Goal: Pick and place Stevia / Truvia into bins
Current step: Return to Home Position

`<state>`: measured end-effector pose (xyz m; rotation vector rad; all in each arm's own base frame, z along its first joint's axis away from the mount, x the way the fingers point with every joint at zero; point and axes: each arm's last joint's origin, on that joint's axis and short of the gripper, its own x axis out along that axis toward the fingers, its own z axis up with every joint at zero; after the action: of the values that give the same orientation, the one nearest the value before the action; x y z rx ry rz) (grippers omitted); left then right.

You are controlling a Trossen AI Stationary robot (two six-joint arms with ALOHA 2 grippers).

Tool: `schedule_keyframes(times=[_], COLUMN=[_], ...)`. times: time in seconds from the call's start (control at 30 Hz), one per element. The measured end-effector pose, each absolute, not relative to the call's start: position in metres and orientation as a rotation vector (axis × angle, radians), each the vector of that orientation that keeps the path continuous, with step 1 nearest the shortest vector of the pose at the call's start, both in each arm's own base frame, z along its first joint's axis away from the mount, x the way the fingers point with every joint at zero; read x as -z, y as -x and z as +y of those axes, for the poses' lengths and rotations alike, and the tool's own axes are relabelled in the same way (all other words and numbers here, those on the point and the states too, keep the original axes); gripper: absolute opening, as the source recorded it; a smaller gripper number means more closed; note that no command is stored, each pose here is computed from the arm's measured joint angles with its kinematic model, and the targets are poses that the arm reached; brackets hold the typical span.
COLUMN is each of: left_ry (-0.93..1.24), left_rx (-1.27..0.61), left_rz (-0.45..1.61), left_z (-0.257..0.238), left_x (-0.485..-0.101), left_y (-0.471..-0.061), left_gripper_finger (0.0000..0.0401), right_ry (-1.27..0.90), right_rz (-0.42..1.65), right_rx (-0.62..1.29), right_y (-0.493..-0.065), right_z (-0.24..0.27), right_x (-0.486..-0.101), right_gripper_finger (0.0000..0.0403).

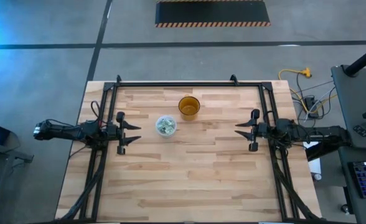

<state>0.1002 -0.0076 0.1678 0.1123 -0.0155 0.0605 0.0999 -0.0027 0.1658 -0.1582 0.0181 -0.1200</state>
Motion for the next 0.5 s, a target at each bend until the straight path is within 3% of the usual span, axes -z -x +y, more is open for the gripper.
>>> schedule_keyframes(times=[0.5], left_ry=[-0.113], left_rx=[-0.06], left_rz=[-0.013], left_z=[-0.0077], left_x=[-0.1674], left_y=[-0.1003], left_gripper_finger=[0.0158], right_ry=[0.158], right_rz=[0.017], right_rx=[0.12], right_y=[-0.0999], right_z=[-0.0027], right_x=[-0.1659], right_gripper_finger=[0.0099])
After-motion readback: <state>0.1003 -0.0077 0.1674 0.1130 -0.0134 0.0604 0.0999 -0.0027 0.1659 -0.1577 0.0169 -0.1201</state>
